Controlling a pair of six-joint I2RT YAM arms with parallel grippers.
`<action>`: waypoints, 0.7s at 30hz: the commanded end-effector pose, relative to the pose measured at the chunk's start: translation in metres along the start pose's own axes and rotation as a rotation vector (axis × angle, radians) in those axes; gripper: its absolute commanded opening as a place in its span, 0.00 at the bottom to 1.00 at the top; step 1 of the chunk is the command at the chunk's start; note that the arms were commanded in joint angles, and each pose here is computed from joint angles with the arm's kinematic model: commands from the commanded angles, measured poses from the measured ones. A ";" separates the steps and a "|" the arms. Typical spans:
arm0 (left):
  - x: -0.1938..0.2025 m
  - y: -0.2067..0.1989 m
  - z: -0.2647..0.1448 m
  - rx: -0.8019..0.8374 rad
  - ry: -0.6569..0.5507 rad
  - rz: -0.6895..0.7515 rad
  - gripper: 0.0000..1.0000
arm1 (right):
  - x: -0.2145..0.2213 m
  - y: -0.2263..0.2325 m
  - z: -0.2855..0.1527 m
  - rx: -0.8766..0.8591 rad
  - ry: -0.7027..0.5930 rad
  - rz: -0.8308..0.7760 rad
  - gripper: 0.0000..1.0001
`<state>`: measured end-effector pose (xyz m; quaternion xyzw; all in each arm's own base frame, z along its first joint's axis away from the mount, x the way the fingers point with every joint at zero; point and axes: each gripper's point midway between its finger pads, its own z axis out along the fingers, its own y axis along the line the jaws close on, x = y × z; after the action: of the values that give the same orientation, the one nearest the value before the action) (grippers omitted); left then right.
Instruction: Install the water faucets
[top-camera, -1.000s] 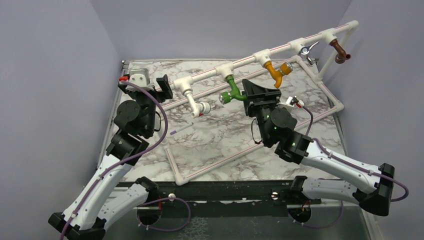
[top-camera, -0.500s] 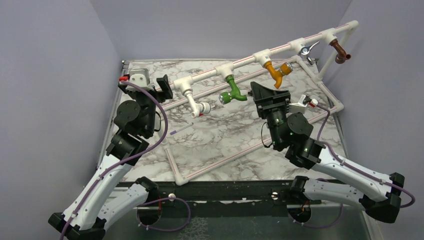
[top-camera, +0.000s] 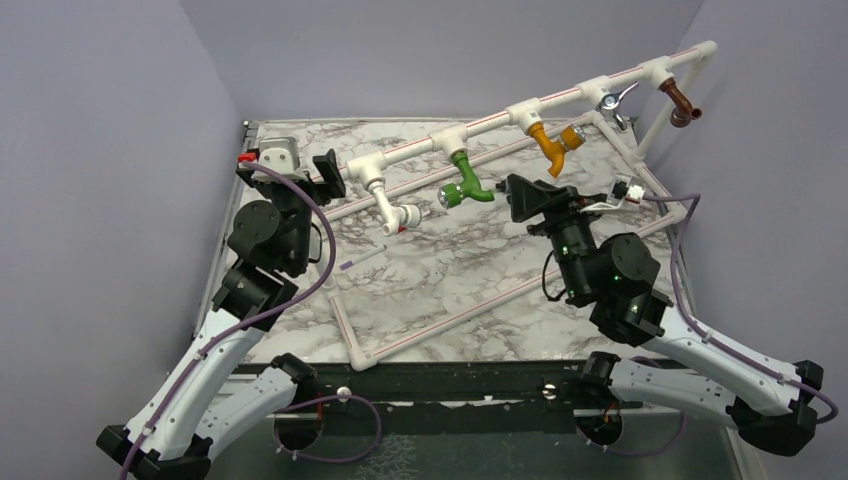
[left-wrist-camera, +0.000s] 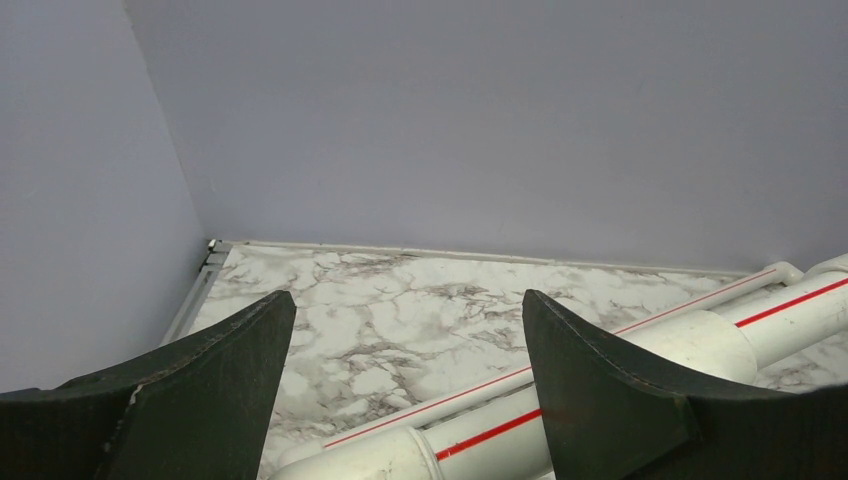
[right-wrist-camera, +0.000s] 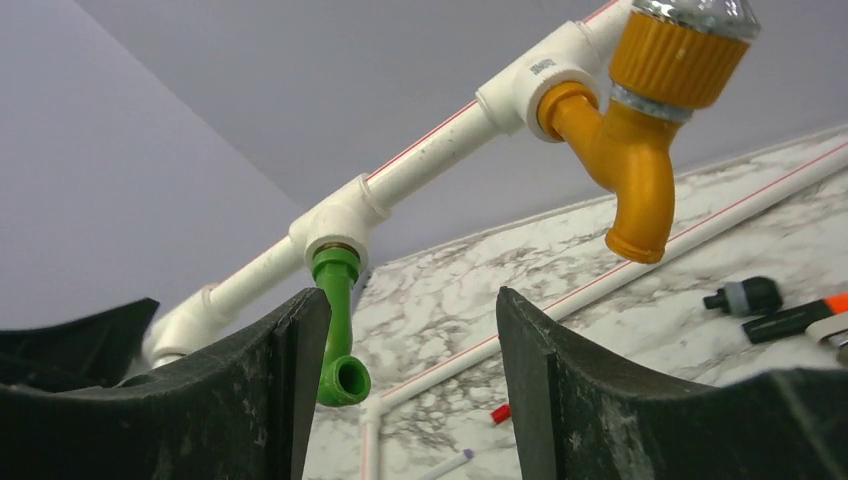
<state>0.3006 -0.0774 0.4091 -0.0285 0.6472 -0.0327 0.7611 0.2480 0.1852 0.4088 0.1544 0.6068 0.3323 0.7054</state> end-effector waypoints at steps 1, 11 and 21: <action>0.033 -0.011 -0.001 0.055 0.102 0.054 0.84 | -0.015 0.015 -0.006 -0.127 0.007 -0.252 0.66; 0.036 -0.013 0.000 0.059 0.111 0.058 0.84 | -0.019 0.036 -0.025 -0.378 0.046 -0.622 0.68; 0.035 -0.011 0.000 0.055 0.108 0.060 0.84 | 0.008 0.057 -0.053 -0.746 0.112 -1.015 0.69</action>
<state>0.3006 -0.0774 0.4091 -0.0284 0.6472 -0.0326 0.7611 0.2019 0.2051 0.4385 -0.2792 0.5449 0.1860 0.7685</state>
